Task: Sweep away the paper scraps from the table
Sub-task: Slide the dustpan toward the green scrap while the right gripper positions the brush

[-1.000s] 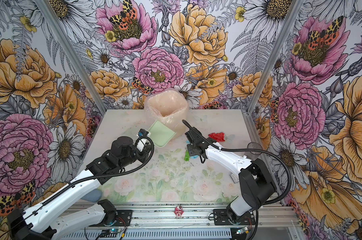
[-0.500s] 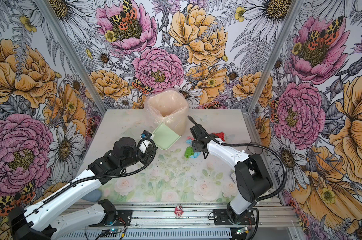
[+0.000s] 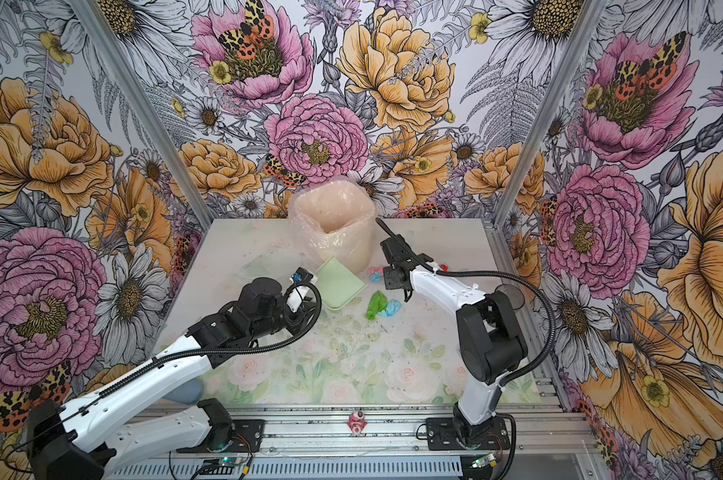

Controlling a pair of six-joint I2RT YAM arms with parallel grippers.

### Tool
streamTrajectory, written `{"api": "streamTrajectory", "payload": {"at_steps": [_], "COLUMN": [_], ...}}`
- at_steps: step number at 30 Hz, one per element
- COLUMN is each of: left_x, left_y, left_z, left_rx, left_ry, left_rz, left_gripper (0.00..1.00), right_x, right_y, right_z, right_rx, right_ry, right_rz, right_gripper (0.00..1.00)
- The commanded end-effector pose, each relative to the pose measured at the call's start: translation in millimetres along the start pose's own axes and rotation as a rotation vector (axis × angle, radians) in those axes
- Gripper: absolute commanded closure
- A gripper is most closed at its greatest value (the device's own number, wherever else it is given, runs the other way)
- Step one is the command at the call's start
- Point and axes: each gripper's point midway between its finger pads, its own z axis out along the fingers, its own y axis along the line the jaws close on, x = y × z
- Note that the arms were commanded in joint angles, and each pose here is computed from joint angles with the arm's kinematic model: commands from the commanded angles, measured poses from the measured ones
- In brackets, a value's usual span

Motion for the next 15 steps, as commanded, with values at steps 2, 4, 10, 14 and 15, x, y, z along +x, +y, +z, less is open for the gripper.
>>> {"api": "streamTrajectory", "payload": {"at_steps": [2,4,10,14,15], "left_x": [18,21,39,53,56], "left_y": [-14,-19,-25,-30,-32], "left_z": [8,12,24,33,35], "left_rx": [0.071,0.095,0.132,0.143,0.144], "left_ry": [0.071,0.087,0.149,0.197,0.210], "left_rz": [-0.002,0.005,0.018,0.025,0.028], "left_gripper": [1.00,1.00,1.00,1.00,1.00], "right_x": [-19,-19,-6,7,10], "right_y": [0,-3,-5,1,2], "right_z": [-32,-45,-64,-58,-55], "right_rx": [-0.042,-0.054,-0.093,-0.124,-0.125], "right_ry": [-0.094,-0.116,-0.131,-0.096,-0.083], "right_rz": [0.026,0.042,0.089,0.124,0.129], "right_gripper": [1.00,1.00,1.00,1.00,1.00]}}
